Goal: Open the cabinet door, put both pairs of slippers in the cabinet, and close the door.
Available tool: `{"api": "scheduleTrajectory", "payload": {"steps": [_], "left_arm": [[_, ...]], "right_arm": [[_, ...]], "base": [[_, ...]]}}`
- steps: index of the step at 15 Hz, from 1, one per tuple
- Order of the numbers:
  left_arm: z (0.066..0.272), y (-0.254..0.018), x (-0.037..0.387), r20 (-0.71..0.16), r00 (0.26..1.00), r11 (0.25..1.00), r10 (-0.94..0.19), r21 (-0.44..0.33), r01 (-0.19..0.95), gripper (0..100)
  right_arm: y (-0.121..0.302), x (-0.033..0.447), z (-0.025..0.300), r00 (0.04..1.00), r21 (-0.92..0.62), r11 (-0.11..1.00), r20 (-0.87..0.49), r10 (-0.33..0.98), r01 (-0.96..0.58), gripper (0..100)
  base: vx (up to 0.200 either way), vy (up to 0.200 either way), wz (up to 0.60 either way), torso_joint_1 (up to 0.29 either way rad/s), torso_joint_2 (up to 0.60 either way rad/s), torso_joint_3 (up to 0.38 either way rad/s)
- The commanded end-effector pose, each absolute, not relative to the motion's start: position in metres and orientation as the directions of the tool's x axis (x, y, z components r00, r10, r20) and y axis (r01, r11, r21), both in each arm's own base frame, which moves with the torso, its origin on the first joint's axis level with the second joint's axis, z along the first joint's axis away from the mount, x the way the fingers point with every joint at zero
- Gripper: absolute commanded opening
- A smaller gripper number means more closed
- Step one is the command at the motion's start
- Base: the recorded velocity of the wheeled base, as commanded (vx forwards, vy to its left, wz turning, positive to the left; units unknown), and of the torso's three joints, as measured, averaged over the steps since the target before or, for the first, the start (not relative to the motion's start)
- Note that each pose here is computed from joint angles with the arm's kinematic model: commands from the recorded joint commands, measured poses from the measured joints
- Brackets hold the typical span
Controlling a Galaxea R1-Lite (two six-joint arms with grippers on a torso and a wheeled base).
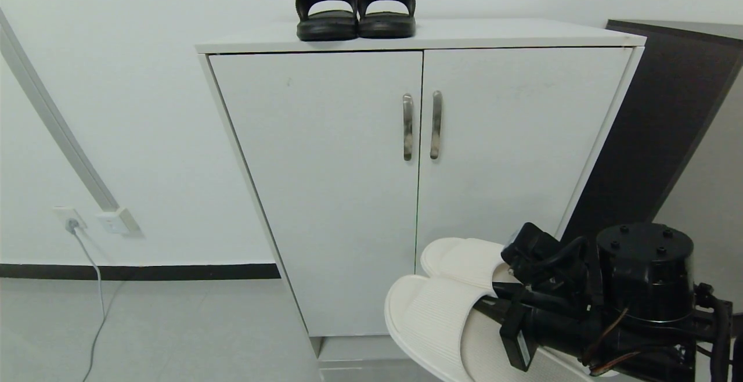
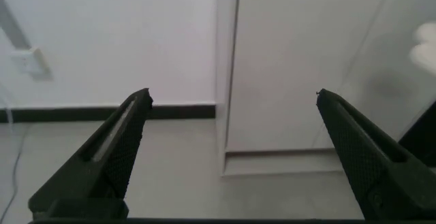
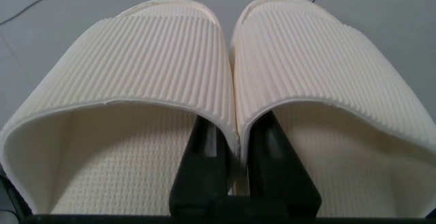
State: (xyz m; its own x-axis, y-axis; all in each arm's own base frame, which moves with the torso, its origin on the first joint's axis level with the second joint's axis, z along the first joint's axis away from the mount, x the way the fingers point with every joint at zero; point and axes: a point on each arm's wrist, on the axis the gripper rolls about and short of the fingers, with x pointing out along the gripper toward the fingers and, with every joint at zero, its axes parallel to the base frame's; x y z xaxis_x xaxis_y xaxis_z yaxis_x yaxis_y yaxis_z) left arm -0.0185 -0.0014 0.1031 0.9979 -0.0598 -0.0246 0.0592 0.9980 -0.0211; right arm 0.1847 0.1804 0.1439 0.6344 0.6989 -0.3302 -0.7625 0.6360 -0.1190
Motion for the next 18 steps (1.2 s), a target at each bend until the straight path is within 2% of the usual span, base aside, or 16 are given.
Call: {"api": "scheduleTrajectory", "payload": {"steps": [1, 3, 5, 9, 12, 13, 18], "left_arm": [[0.156, -0.005, 0.009, -0.121, 0.969, 0.976, -0.213, -0.063, 0.207, 100], [0.174, -0.008, 0.032, -0.148, 0.927, 0.938, -0.344, -0.09, 0.334, 100], [0.197, -0.012, 0.078, -0.14, 0.869, 0.88, -0.474, -0.105, 0.463, 100], [0.223, -0.033, 0.152, -0.087, 0.808, 0.813, -0.583, -0.082, 0.577, 100], [0.244, -0.059, 0.178, -0.044, 0.736, 0.737, -0.676, -0.061, 0.673, 100], [0.249, -0.068, 0.182, -0.038, 0.712, 0.713, -0.701, -0.058, 0.699, 100], [0.252, -0.11, 0.204, -0.061, 0.691, 0.694, -0.72, -0.062, 0.718, 100]], "right_arm": [[0.181, 0.185, 0.143, 0.634, -0.125, 0.634, -0.332, 0.698, -0.763, 0], [0.18, 0.184, 0.142, 0.635, -0.137, 0.631, -0.336, 0.695, -0.763, 0], [0.18, 0.184, 0.141, 0.635, -0.139, 0.63, -0.338, 0.695, -0.764, 0], [0.18, 0.183, 0.14, 0.63, -0.137, 0.626, -0.345, 0.696, -0.767, 0], [0.179, 0.183, 0.14, 0.632, -0.138, 0.628, -0.342, 0.696, -0.766, 0], [0.178, 0.182, 0.141, 0.633, -0.138, 0.629, -0.341, 0.695, -0.765, 0], [0.178, 0.182, 0.14, 0.634, -0.139, 0.629, -0.336, 0.696, -0.765, 0]], "base": [[0.0, 0.0, 0.0, 0.0, 0.0, 0.0], [0.0, 0.0, 0.0, 0.0, 0.0, 0.0], [0.0, 0.0, 0.0, 0.0, 0.0, 0.0], [0.0, 0.0, 0.0, 0.0, 0.0, 0.0], [0.0, 0.0, 0.0, 0.0, 0.0, 0.0], [0.0, 0.0, 0.0, 0.0, 0.0, 0.0], [0.0, 0.0, 0.0, 0.0, 0.0, 0.0]]}}
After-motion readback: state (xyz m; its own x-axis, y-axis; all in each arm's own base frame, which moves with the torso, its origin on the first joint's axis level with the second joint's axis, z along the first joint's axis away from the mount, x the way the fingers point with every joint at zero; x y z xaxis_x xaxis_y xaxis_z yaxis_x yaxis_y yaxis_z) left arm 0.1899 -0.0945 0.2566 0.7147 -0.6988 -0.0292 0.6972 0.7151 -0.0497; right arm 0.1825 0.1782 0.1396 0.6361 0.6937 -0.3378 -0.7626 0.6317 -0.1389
